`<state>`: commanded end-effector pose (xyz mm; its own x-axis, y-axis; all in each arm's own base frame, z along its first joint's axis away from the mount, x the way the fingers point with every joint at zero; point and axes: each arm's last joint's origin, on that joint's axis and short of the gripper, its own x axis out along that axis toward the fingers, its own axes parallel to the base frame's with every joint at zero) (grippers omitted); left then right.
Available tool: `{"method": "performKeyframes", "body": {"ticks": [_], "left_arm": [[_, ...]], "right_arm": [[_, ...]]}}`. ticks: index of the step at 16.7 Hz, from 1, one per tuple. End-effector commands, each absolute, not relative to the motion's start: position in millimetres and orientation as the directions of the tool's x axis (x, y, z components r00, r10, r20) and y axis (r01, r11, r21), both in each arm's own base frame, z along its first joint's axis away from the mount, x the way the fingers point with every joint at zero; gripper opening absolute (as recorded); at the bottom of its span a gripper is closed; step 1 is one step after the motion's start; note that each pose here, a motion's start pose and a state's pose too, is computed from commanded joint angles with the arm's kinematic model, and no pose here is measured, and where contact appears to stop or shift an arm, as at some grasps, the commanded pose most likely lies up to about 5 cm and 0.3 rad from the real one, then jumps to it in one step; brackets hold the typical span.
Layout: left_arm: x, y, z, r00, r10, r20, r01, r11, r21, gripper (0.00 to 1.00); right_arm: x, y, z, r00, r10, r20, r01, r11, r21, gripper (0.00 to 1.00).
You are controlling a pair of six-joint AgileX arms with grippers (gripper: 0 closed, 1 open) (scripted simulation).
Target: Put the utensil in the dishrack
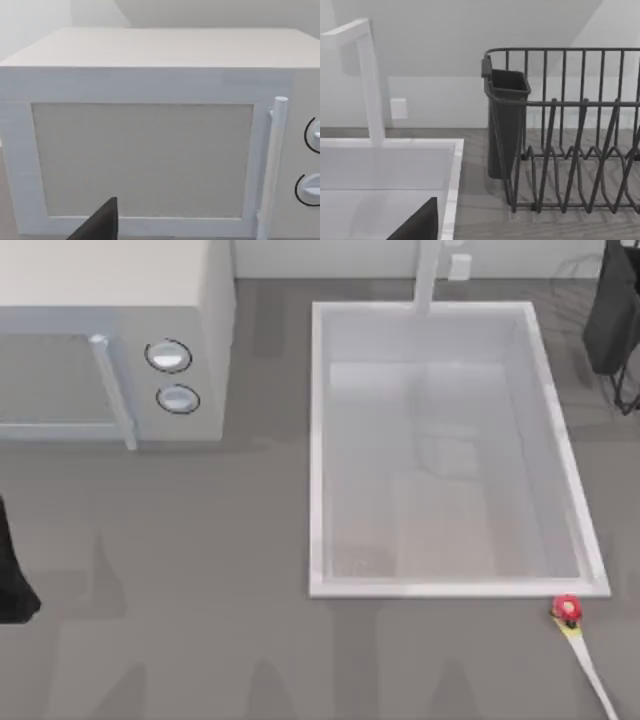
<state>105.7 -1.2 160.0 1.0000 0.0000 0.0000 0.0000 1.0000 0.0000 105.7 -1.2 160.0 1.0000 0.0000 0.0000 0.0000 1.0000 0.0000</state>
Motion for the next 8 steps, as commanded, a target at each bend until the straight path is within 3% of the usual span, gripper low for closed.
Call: {"method": "performKeyframes", "body": {"ticks": [4, 8], "left_arm": [[106, -1, 160, 1.000, 0.000, 0.000, 0.000, 1.000, 0.000, 1.00], [106, -1, 160, 1.000, 0.000, 0.000, 0.000, 1.000, 0.000, 1.00]], "right_arm": [[106, 0, 165, 0.999, 0.012, -0.036, -0.012, 1.000, 0.007, 1.00], [112, 8, 183, 0.967, 0.078, -0.243, -0.070, 0.997, 0.042, 1.00]]}}
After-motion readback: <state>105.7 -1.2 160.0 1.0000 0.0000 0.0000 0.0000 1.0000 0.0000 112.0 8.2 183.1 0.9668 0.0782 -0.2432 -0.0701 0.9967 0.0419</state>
